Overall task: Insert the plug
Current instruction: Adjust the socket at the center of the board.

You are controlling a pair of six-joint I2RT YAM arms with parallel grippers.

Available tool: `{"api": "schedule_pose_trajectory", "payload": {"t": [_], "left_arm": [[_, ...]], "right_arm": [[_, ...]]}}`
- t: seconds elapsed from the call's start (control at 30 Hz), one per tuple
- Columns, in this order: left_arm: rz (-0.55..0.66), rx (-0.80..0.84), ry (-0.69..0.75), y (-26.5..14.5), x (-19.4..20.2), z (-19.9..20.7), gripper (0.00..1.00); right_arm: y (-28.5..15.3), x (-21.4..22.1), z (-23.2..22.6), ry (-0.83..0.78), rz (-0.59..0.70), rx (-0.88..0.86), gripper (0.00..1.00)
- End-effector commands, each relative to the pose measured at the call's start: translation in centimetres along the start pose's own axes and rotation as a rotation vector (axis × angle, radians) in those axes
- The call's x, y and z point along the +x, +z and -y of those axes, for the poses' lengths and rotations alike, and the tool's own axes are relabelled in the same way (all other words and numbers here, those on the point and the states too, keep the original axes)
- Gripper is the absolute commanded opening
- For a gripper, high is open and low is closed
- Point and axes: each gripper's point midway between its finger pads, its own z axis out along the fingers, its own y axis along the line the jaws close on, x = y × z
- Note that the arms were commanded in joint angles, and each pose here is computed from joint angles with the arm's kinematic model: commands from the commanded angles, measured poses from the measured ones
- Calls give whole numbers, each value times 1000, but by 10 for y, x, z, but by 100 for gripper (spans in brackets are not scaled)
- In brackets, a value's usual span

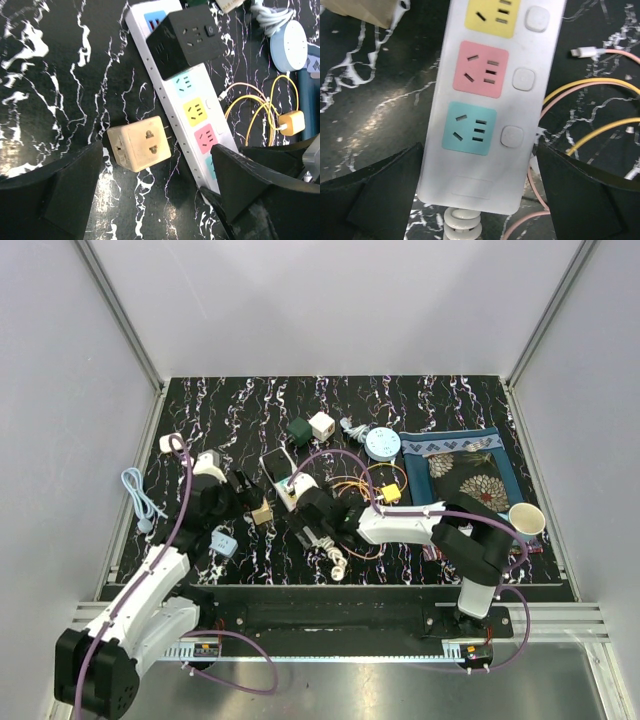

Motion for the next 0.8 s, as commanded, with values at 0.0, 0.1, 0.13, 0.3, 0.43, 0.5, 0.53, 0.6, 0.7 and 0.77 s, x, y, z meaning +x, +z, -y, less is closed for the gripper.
{"api": "schedule_pose_trajectory", "payload": {"t": [0.0,0.1,0.13,0.3,0.43,0.5,0.53,0.6,0.7,0.77], "left_arm": [[-54,103,-50,10,14,17,92],[-76,130,-60,15,20,20,93],[-77,137,-62,16,21,21,93],[-96,139,-71,26,22,24,94],[-102,153,-94,32,23,28,94],[-124,172,-106,34,26,34,94],[-131,182,-103,33,28,38,94],[-120,195,-105,33,28,42,95],[-119,240,-121,32,31,53,95],[-120,243,-122,27,28,56,95]], "right_arm": [[-5,1,40,-52,14,184,100],[-16,0,54,-5,25,175,99],[-21,0,58,7,32,164,100],[-36,-14,50,-27,89,57,100],[-54,-41,39,4,196,-20,100],[-61,-56,32,30,251,-60,100],[-65,-64,30,42,277,-73,100],[-69,-79,24,72,329,-105,99],[-67,-91,15,106,370,-149,97],[-62,-94,7,127,368,-183,96]]}}
